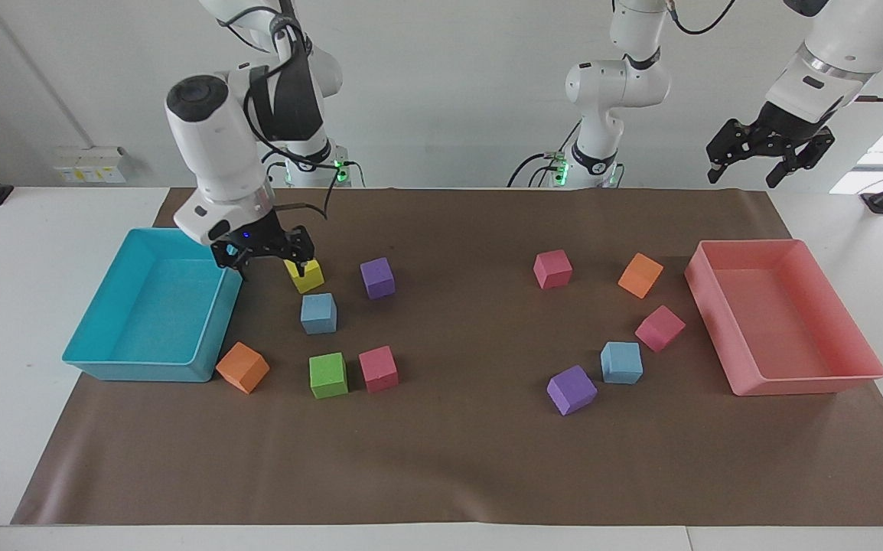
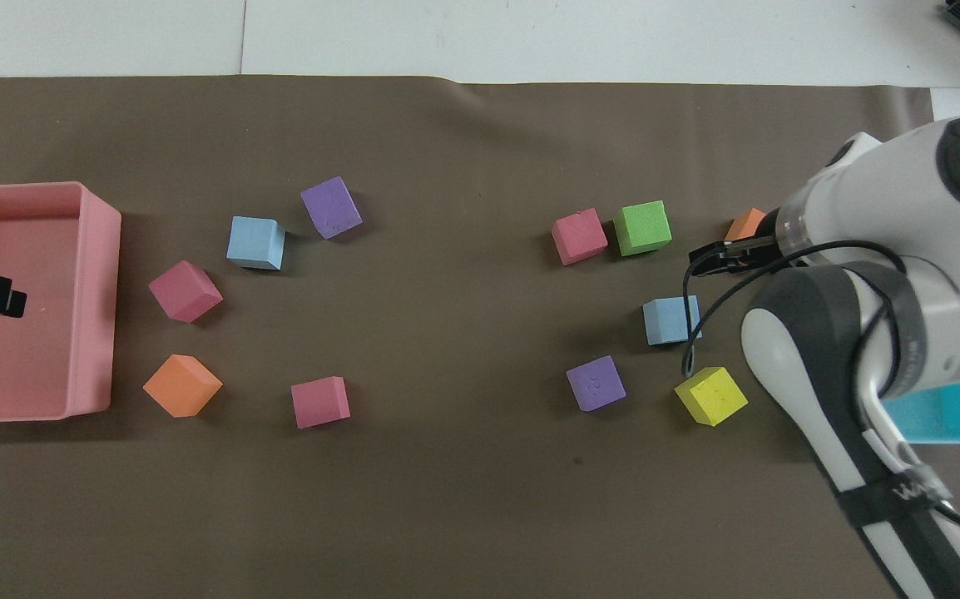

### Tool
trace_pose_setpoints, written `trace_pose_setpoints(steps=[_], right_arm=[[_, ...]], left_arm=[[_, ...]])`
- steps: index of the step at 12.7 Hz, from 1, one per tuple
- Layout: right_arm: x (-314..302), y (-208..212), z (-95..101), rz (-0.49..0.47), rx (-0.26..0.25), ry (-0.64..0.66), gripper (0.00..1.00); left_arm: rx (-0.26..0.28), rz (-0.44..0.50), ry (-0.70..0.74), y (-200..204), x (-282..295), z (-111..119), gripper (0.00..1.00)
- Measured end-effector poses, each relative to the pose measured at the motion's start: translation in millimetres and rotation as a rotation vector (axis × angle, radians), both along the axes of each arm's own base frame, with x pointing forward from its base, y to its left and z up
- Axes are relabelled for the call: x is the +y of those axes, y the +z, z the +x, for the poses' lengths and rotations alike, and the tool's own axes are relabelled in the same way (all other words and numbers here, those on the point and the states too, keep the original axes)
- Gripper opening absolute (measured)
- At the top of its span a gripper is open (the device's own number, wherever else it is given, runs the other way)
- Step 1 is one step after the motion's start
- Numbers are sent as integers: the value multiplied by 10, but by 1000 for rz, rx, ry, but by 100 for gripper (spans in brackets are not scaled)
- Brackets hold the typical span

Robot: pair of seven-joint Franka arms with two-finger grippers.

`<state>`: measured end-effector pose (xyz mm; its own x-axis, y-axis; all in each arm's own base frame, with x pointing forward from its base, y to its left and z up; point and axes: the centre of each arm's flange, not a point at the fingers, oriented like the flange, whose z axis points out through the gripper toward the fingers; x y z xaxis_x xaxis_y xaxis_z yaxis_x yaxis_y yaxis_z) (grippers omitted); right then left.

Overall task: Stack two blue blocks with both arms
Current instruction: 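Reach the right gripper down and grasp the light blue cube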

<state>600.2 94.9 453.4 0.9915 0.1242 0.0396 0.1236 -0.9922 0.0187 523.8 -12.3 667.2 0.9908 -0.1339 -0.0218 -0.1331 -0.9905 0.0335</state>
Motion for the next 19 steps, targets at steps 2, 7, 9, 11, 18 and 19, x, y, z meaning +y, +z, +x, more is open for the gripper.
trace_pose_setpoints(steps=[2, 7, 9, 11, 18, 19], right_arm=[[43, -448, 62, -6, -2, 22, 100], [51, -1028, -147, 48, 55, 117, 100], [22, -1257, -236, 45, 65, 136, 100], [7, -1391, -296, 42, 71, 142, 100], [-14, -1534, -381, 45, 70, 78, 66], [-8, -1523, -373, 46, 67, 63, 60]], left_arm=[[0, 0, 0, 0, 0, 0, 100], [0, 0, 0, 0, 0, 0, 100], [0, 0, 0, 0, 0, 0, 100], [0, 0, 0, 0, 0, 0, 100], [0, 0, 0, 0, 0, 0, 100], [0, 0, 0, 0, 0, 0, 100]])
